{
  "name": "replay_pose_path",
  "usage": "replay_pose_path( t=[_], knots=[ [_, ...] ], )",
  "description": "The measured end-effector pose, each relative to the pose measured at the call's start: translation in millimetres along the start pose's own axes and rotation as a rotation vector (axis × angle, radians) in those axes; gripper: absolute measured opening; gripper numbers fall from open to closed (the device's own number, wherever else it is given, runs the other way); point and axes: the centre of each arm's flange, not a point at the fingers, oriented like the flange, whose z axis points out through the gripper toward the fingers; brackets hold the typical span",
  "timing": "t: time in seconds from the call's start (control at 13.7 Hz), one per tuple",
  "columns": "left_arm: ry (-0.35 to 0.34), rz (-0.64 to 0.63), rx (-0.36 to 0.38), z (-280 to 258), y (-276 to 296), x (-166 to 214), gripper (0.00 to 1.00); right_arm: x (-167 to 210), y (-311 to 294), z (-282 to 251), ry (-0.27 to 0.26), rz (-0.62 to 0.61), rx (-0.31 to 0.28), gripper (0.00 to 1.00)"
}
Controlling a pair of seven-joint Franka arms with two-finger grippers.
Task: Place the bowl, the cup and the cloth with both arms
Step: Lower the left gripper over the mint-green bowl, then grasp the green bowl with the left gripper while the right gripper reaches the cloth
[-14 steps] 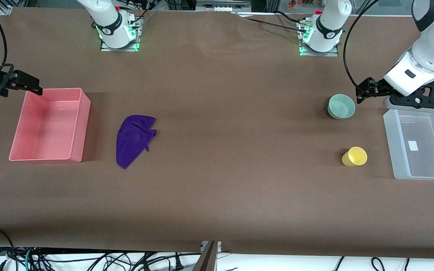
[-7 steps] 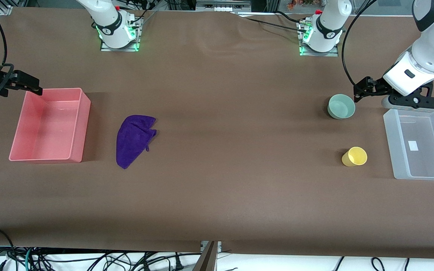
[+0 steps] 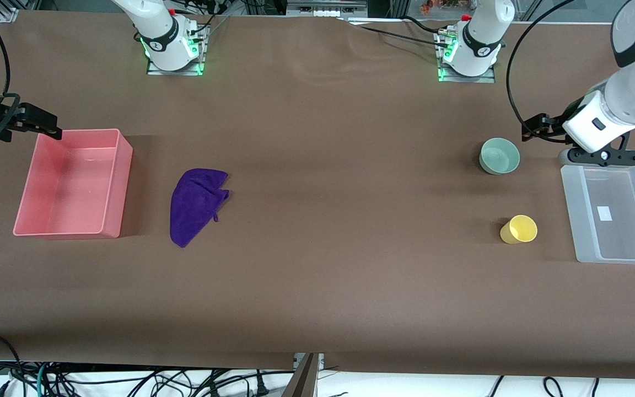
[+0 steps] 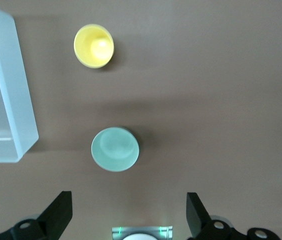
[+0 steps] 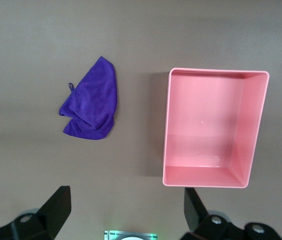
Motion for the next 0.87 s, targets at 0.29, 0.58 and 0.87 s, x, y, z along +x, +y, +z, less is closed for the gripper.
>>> replay_pose_path(
  t=[0.29,0.58,0.87],
  knots=[
    [-0.104,0.123,0.02,57.4,-51.3,-4.9,1.0,0.0,0.6,0.0,0.0,0.001,0.0,1.0],
    [-0.063,0.174,0.005,156.3,-79.2,-11.2,1.0,0.0,0.8,0.0,0.001,0.002,0.0,1.0],
    [0.021,0.242,0.017,248.8,-66.8,-27.4,1.0,0.3,0.9,0.4,0.0,0.002,0.0,1.0]
  ],
)
